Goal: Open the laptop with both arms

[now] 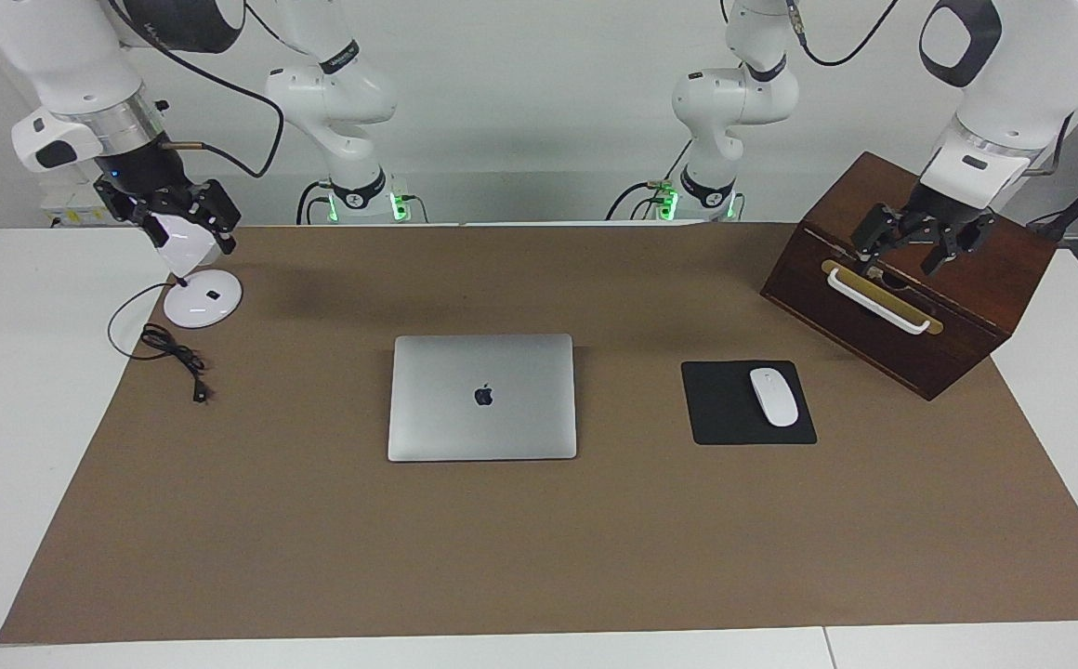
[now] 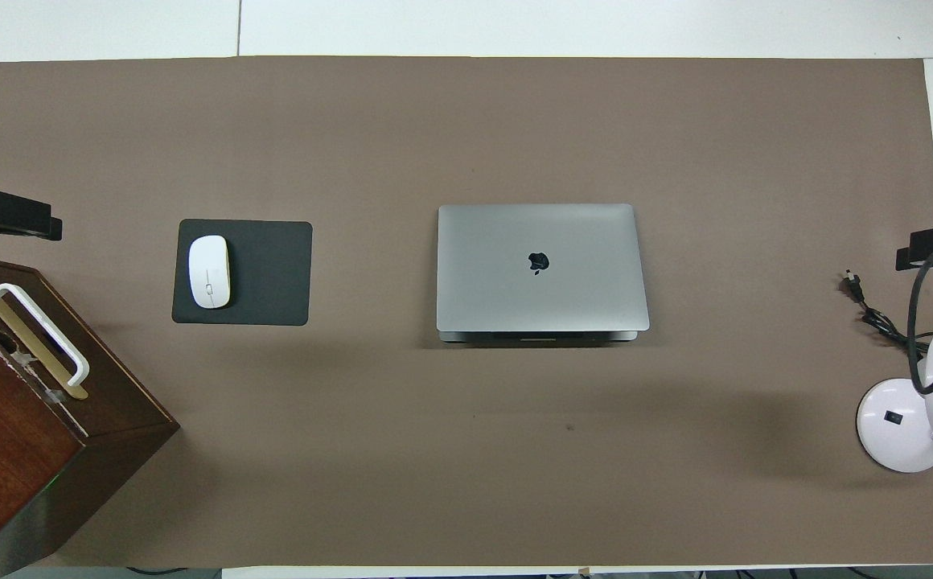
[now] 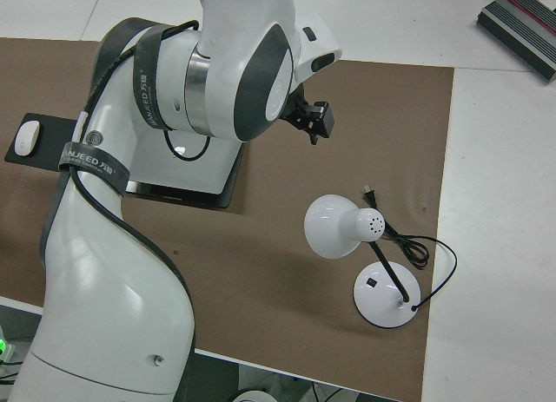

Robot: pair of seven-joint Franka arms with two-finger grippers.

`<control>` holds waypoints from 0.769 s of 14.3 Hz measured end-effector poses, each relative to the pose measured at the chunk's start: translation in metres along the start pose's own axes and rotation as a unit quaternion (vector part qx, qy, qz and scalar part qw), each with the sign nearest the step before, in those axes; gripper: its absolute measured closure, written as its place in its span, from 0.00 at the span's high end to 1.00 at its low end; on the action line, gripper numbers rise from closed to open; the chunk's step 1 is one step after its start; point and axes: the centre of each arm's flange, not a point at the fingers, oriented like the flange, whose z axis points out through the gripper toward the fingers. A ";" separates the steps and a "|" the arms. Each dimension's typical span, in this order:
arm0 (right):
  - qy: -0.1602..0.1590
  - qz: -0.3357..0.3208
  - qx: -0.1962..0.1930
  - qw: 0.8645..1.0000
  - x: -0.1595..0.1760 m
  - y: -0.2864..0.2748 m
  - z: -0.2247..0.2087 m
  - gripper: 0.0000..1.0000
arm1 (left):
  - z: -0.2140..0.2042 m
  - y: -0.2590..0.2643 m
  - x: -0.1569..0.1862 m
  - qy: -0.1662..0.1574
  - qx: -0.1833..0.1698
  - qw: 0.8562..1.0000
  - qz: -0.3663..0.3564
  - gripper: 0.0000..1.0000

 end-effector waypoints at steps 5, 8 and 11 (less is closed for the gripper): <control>0.000 0.001 0.000 1.000 0.000 0.001 0.000 1.00 | 0.000 0.000 0.000 0.000 0.000 1.000 0.000 1.00; 0.000 0.004 0.000 1.000 0.000 0.005 0.000 1.00 | 0.000 0.000 0.000 0.000 0.000 1.000 0.000 1.00; 0.000 0.004 0.000 1.000 0.000 0.005 0.000 1.00 | 0.000 0.000 0.000 0.000 0.000 1.000 0.000 1.00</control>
